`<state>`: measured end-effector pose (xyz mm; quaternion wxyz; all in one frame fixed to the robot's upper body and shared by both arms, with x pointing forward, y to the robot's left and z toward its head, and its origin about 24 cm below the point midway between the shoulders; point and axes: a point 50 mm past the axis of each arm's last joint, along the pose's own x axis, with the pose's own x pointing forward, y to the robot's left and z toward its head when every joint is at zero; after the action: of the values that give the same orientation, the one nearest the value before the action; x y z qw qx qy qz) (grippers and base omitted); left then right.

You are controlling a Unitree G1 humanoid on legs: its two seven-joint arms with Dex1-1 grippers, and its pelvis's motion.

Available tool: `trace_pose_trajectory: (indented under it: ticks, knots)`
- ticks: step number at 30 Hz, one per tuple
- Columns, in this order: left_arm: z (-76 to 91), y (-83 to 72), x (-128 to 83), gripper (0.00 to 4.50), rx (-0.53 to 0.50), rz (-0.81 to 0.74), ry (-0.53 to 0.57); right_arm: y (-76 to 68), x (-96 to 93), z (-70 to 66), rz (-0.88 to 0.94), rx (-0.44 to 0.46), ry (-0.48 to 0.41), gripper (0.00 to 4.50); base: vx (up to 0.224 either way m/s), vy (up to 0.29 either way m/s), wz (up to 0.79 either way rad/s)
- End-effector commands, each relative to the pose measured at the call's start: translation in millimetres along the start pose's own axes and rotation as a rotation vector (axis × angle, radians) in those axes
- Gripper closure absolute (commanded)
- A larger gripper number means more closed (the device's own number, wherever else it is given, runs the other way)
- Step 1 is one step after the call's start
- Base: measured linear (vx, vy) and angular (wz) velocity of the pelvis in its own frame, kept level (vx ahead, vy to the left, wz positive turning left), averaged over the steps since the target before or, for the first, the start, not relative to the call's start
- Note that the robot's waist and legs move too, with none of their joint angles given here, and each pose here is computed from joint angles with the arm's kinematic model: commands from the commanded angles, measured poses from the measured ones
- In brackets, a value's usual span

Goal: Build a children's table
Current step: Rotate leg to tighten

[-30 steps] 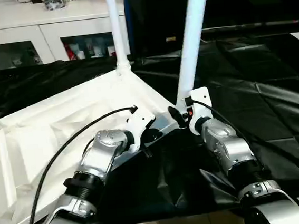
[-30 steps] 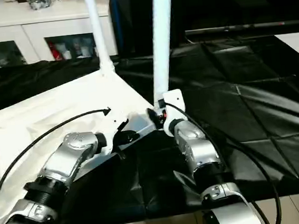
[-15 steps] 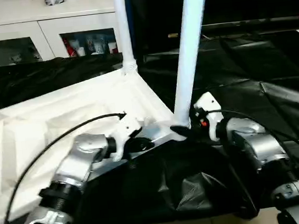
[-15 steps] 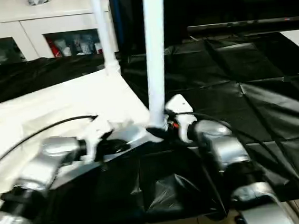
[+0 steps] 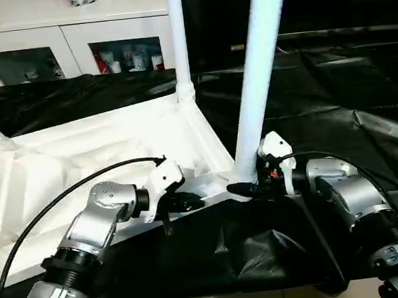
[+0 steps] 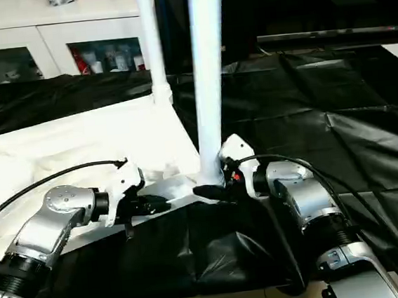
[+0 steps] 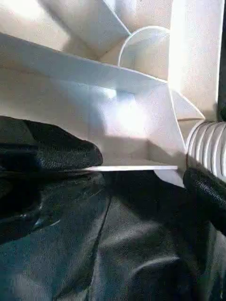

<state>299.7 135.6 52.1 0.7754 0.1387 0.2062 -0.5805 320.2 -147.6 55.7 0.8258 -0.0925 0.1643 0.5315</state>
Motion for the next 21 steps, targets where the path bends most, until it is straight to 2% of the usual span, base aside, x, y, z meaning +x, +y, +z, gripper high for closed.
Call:
trace_pose_trajectory:
  ticks: [1, 6, 12, 13, 15, 16, 17, 19, 21]
  knots:
    - [13.9, -0.4, -1, 4.5, 0.055, -0.012, -0.049, 1.2, 2.7, 0.1, 0.016, -0.002, 0.006, 1.4, 0.0, 0.0, 0.0]
    - [13.0, 0.0, -1, 4.5, 0.052, -0.012, -0.047, 0.5, 2.6, 2.0, 0.01, 0.008, -0.015, 1.72, 0.0, 0.0, 0.0]
    - [11.6, 1.4, 0, 4.5, 0.03, 0.012, -0.046, 0.1, 4.8, -2.2, -0.056, 0.06, -0.043, 1.76, 0.0, 0.0, 0.0]
    - [10.9, 4.8, 3, 4.5, 0.008, 0.059, -0.039, -5.4, 9.0, -9.5, -0.17, 0.105, -0.015, 1.76, 0.0, 0.0, 0.0]
    - [10.8, 6.6, 5, 4.5, -0.001, 0.083, -0.037, -7.8, 10.9, -13.7, -0.225, 0.127, 0.006, 1.76, 0.0, 0.0, 0.0]
    - [11.0, 11.3, 13, 4.5, -0.027, 0.152, -0.019, -12.4, 18.3, -22.0, -0.375, 0.192, 0.024, 1.76, 0.0, 0.0, 0.0]
    - [11.1, 12.0, 14, 4.5, -0.031, 0.162, -0.017, -12.9, 19.5, -22.6, -0.396, 0.204, 0.021, 1.76, 0.0, 0.0, 0.0]
    - [14.4, 18.6, 26, 4.5, -0.079, 0.265, -0.006, -14.3, 30.5, -25.9, -0.557, 0.317, -0.003, 1.77, 0.0, 0.0, 0.0]
    - [17.3, 21.6, 32, 4.5, -0.105, 0.315, -0.01, -13.2, 36.3, -26.5, -0.609, 0.346, -0.004, 1.77, 0.0, 0.0, 0.0]
